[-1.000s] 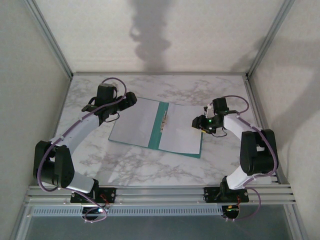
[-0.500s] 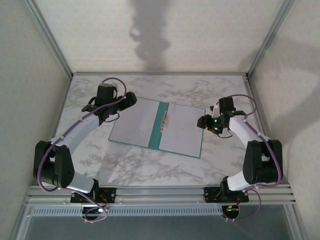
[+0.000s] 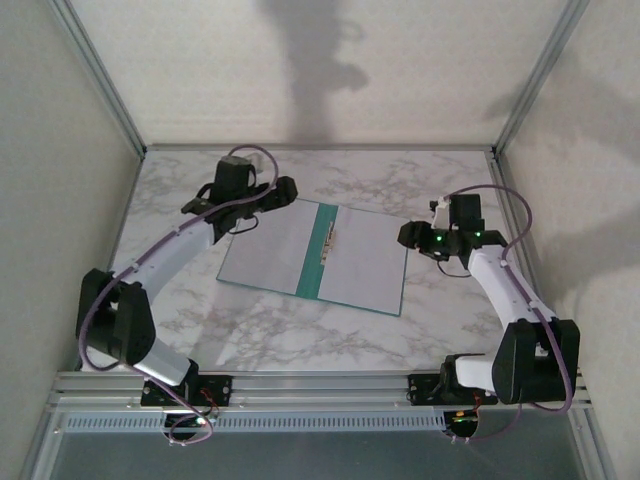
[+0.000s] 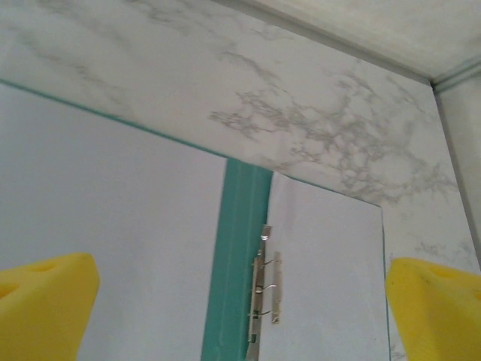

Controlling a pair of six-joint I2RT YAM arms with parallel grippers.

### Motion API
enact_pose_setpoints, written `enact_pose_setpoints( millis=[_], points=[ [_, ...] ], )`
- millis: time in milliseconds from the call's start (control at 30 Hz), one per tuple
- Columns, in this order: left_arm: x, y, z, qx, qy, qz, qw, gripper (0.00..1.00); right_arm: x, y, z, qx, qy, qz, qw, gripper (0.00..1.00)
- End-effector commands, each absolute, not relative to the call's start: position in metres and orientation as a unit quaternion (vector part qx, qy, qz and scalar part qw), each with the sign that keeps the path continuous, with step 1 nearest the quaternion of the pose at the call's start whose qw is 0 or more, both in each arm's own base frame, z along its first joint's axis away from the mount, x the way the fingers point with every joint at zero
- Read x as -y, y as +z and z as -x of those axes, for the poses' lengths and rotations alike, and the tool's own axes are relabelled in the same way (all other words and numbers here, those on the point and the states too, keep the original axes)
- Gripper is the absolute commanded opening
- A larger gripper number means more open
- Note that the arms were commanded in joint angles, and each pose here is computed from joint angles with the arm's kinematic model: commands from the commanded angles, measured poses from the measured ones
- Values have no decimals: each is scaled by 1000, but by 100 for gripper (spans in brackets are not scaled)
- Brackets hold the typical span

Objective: Put the files into the folder

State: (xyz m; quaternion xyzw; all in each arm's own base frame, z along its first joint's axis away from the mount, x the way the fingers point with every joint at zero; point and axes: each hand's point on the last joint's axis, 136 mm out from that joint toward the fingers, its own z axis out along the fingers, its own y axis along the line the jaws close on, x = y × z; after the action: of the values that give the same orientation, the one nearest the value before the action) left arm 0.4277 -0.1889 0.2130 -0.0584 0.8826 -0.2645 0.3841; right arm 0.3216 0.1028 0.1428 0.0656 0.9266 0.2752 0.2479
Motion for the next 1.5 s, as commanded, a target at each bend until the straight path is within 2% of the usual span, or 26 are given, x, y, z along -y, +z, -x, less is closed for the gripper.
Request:
enact_pose_setpoints(
  millis=[0, 133, 267, 467, 633, 933, 1467],
  points=[
    [217, 220, -441, -876, -266, 6, 403, 95, -109, 141, -323, -913, 306, -78, 257, 57],
    [243, 211, -455, -876, -257, -30, 407, 92, -112, 129, -324, -908, 318, -81, 260, 57],
    [269, 196, -464, -872, -260, -78, 408, 92, -115, 122, -325, -901, 332, -77, 270, 57],
    [293, 159, -478, -887, -264, -120, 361, 92, -120, 116, -327, -888, 349, -66, 291, 57],
    [308, 128, -486, -894, -279, -138, 322, 86, -127, 114, -328, -879, 369, -47, 298, 56],
    [322, 88, -489, -901, -301, -157, 270, 77, -138, 106, -323, -871, 377, -24, 315, 57],
    [332, 49, -476, -902, -327, -195, 206, 76, -154, 96, -319, -874, 380, 4, 305, 57]
  ],
)
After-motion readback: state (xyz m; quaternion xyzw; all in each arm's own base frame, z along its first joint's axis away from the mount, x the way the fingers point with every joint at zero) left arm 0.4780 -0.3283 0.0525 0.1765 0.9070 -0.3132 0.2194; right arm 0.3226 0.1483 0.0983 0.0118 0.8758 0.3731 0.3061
